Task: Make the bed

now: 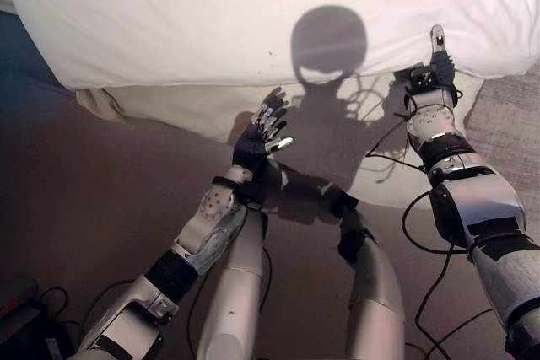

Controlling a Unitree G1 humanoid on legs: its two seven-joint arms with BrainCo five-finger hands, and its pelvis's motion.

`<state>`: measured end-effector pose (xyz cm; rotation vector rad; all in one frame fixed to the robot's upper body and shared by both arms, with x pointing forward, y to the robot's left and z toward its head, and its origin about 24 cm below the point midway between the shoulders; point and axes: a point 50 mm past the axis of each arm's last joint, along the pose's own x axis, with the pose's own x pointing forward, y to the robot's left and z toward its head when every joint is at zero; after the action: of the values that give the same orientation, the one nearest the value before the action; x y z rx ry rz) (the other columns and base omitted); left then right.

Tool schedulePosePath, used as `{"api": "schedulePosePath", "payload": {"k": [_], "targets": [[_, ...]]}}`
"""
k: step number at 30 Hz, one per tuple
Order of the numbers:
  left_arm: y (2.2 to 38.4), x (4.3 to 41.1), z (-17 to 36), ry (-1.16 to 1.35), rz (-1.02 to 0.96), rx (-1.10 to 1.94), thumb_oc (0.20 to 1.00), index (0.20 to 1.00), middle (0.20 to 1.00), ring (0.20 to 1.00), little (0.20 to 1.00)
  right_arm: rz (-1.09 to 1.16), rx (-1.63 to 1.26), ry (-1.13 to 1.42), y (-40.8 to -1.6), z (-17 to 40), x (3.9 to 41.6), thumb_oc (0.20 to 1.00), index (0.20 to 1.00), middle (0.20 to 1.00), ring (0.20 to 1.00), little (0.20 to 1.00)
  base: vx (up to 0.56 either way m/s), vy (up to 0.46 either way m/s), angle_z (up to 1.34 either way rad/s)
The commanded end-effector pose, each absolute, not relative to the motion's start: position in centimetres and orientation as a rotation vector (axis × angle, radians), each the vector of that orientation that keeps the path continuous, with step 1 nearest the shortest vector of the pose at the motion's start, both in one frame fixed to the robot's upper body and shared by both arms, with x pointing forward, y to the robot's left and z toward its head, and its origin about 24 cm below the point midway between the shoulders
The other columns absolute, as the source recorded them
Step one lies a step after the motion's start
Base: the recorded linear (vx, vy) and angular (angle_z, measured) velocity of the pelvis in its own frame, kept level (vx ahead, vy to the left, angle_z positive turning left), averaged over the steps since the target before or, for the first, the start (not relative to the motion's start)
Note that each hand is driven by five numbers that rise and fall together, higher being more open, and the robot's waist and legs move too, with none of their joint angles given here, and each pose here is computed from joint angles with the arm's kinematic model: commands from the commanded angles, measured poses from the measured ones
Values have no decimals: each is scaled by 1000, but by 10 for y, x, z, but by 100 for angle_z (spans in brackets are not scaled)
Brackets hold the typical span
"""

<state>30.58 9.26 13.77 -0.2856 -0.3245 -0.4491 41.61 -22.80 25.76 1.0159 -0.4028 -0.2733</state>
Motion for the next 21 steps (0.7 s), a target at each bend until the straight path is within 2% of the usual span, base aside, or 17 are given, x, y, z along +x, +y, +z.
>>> {"api": "schedulePosePath", "payload": {"k": [1,2,7,14,21], "targets": [[76,290,164,-429,-532,-481,1000,1000,1000,1000,1000,-70,931,-717,-201,334,395,200,200,200,200,200,-22,-14,-5],[68,294,164,-388,-535,-590,1000,1000,1000,1000,1000,26,928,-752,-173,338,387,200,200,200,200,200,-19,-16,-5],[38,298,170,-332,-618,-690,1000,1000,1000,1000,1000,130,960,-790,-140,340,373,200,200,200,200,200,-9,-2,-2],[-19,305,202,-228,-721,-1034,1000,1000,1000,1000,1000,262,980,-754,-90,329,360,200,200,200,200,200,-29,0,-7],[-20,316,223,-252,-685,-1152,1000,1000,1000,1000,1000,329,996,-722,-75,320,356,200,200,200,200,200,-14,0,-11]]}}
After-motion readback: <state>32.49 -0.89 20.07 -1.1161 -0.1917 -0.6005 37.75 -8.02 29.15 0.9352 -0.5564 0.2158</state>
